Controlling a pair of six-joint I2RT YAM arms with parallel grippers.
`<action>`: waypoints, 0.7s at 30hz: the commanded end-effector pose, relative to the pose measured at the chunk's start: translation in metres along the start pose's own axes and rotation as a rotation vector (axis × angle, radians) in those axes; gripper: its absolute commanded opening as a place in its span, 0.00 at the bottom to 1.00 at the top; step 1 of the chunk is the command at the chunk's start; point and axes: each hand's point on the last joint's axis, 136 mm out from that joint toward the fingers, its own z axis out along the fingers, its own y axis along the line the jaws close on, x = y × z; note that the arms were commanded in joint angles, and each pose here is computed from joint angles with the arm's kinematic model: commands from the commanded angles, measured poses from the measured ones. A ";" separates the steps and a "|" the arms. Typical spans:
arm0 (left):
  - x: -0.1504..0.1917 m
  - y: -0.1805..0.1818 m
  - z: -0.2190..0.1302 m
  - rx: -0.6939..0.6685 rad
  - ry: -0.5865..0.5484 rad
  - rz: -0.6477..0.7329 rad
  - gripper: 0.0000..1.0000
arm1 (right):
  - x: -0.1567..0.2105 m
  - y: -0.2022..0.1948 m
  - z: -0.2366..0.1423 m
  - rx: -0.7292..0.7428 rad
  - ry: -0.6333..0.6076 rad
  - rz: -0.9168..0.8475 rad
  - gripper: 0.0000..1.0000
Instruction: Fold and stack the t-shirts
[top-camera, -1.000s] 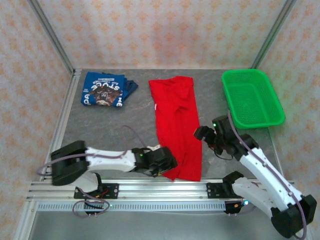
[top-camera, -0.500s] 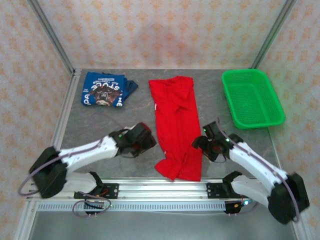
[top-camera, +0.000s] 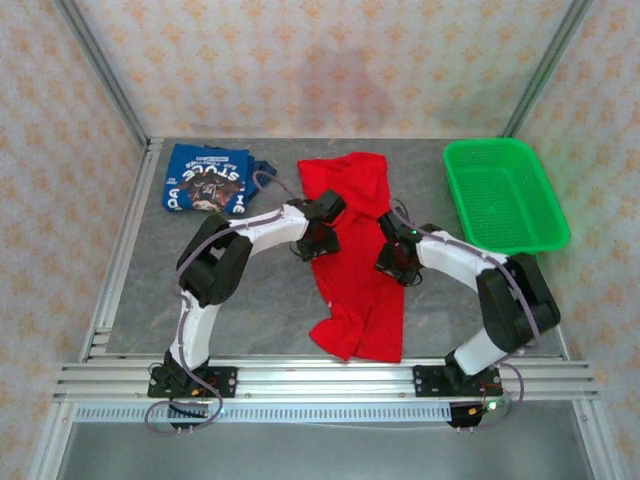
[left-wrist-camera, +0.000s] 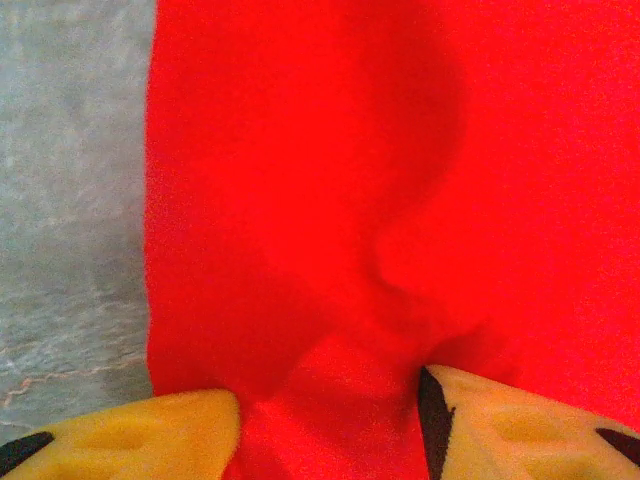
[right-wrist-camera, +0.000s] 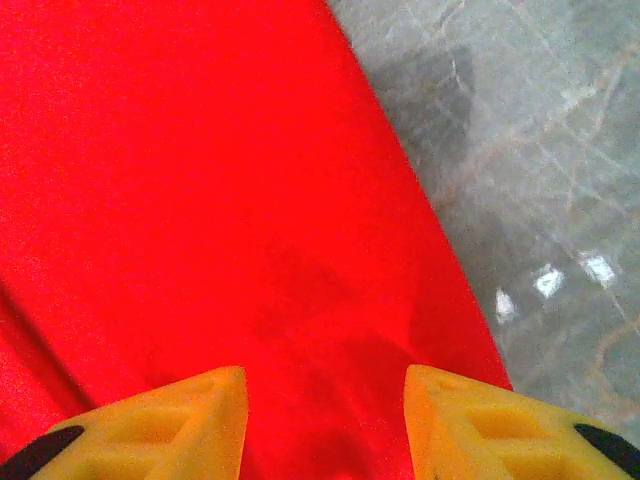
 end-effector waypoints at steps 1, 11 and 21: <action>-0.010 0.006 0.027 -0.074 0.031 0.051 0.53 | -0.023 0.009 0.007 0.031 -0.043 -0.020 0.45; -0.074 -0.015 0.055 -0.037 0.004 0.039 0.59 | -0.096 0.057 0.025 -0.008 -0.058 -0.033 0.48; -0.123 -0.051 -0.055 0.183 -0.124 0.070 0.79 | -0.068 0.026 -0.082 -0.052 -0.118 0.005 0.73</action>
